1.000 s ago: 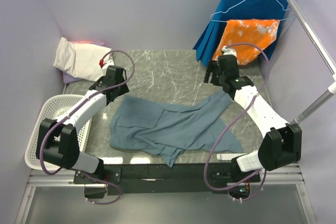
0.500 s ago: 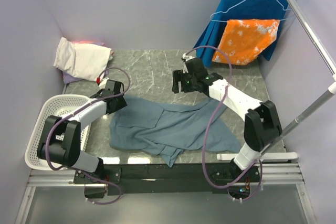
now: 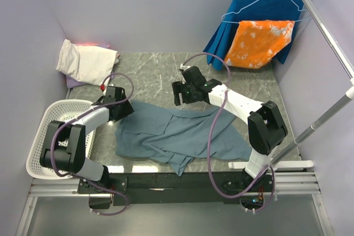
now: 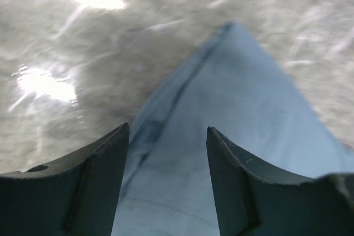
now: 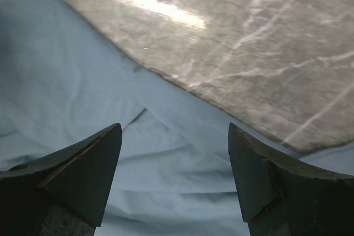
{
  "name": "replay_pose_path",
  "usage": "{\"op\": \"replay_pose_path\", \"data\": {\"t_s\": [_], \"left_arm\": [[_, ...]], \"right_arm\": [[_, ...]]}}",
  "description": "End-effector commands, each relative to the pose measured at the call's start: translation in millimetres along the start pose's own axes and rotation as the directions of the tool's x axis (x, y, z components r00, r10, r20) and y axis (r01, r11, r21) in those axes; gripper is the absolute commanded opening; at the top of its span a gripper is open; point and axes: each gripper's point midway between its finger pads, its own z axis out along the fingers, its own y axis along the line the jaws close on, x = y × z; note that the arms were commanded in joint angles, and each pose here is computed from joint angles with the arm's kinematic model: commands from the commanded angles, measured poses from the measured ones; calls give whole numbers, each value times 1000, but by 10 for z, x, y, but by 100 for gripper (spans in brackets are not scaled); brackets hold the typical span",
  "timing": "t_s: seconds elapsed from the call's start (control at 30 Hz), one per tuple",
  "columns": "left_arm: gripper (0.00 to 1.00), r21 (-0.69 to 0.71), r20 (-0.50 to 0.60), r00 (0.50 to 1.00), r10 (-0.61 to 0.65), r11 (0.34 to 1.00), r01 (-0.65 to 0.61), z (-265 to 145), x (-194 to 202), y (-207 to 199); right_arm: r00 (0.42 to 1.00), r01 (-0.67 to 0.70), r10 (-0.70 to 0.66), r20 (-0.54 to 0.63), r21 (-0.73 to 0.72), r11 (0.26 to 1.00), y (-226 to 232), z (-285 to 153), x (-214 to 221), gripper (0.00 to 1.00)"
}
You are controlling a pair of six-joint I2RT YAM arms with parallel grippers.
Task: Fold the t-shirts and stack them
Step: Flatten out the tshirt
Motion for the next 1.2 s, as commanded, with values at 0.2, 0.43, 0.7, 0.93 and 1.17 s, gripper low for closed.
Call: {"op": "replay_pose_path", "data": {"t_s": [0.2,0.43,0.7,0.93,1.17], "left_arm": [[55,163,27,1000,0,987,-5,-400,-164,-337],[52,141,-38,999,-3,990,8,-514,228,-185],[51,78,-60,998,-29,996,34,-433,472,35],[51,9,-12,999,-36,999,37,-358,395,147],[49,-10,-25,999,-33,999,33,-289,455,197]], "right_arm": [[999,-44,44,6,124,991,-283,-51,166,84],[998,-66,64,15,192,979,-444,-148,226,84],[994,-97,86,61,218,971,-578,-393,231,85],[989,-128,108,97,238,963,-722,-543,228,85],[985,-156,132,109,260,953,-854,-622,287,86]]}}
